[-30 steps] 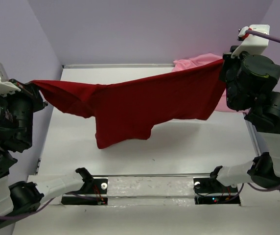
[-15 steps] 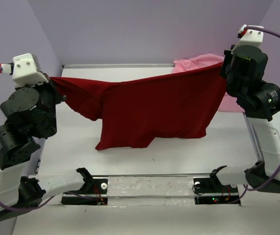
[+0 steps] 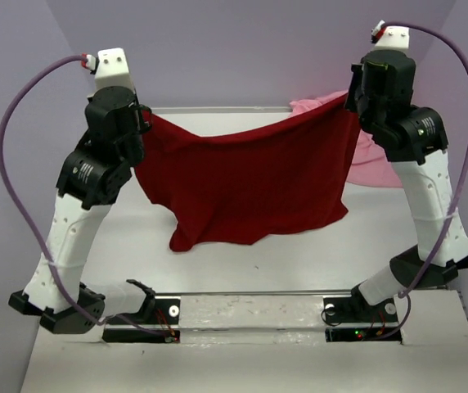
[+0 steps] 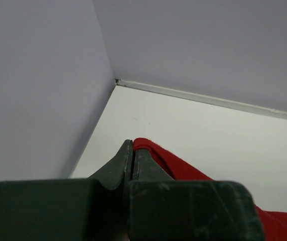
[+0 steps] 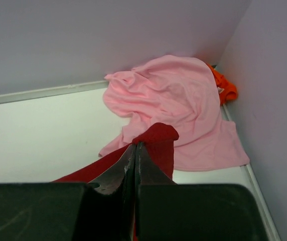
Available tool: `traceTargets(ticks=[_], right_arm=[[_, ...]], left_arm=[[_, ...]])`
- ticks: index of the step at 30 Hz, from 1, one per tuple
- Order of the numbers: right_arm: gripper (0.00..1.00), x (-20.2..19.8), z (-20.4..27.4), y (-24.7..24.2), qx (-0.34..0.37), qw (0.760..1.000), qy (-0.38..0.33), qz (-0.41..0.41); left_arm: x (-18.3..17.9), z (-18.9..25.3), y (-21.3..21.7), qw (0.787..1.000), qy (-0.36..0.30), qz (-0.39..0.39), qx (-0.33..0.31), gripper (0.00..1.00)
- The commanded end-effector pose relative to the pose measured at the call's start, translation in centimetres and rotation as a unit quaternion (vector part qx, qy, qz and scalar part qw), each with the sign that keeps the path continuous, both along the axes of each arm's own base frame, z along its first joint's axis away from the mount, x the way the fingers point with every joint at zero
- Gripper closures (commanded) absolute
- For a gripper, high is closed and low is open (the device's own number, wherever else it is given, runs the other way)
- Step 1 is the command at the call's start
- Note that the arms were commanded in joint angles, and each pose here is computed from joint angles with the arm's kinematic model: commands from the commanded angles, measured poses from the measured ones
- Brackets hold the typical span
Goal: Fold and stack the t-shirts
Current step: Flatten the tshirt out
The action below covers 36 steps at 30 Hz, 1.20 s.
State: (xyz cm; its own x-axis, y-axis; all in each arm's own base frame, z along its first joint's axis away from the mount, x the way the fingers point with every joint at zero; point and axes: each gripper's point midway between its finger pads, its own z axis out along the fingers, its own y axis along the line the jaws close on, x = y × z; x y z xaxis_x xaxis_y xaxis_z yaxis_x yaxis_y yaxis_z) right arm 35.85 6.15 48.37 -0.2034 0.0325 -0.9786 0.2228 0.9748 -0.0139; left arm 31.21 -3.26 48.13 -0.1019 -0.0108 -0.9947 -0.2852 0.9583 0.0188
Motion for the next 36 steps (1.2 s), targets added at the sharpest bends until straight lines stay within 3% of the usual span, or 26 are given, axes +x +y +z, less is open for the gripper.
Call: traceTargets(ticks=[1,6,15,21,25,28,29,32,36], right_arm=[[1.0,3.2,0.0,1.1,0.018,1.0,-0.002,0.008],[1.0,7.5,-2.4,2.9,0.022,0.999,0.021,0.021],[1.0,16.3,-7.1,1.8,0.063,0.997,0.046,0.025],[1.0,17.6,-7.5,2.3,0.068,0.996,0.045,0.042],[1.0,14.8,-3.7,2.1,0.079,0.995,0.012,0.057],[1.0,12.3,-1.5,2.3,0.082,0.994,-0.004,0.073],[1.0,9.9,1.1,2.5,0.085,0.992,-0.031,0.084],[1.0,6.0,3.3,3.1,0.074,0.992,-0.05,0.091],[1.0,-3.3,6.5,4.8,0.068,0.988,-0.076,0.12]], left_arm=[[3.9,0.4,-1.0,0.999,-0.023,-0.011,-0.027,1.0],[7.8,-1.1,-0.8,0.999,-0.021,-0.002,-0.031,1.0],[13.6,-2.0,0.3,0.999,-0.025,0.016,-0.041,1.0],[16.4,-4.8,-1.1,0.999,0.015,-0.007,-0.032,1.0],[13.9,-2.4,-1.4,0.999,-0.01,-0.032,-0.039,1.0],[9.4,1.8,-2.2,0.996,-0.06,-0.056,-0.044,1.0],[7.3,2.4,-1.9,0.996,-0.056,-0.051,-0.04,1.0],[2.7,5.1,-2.8,0.994,-0.074,-0.06,-0.047,1.0],[-4.0,7.1,-3.7,0.984,-0.088,-0.113,-0.111,1.0]])
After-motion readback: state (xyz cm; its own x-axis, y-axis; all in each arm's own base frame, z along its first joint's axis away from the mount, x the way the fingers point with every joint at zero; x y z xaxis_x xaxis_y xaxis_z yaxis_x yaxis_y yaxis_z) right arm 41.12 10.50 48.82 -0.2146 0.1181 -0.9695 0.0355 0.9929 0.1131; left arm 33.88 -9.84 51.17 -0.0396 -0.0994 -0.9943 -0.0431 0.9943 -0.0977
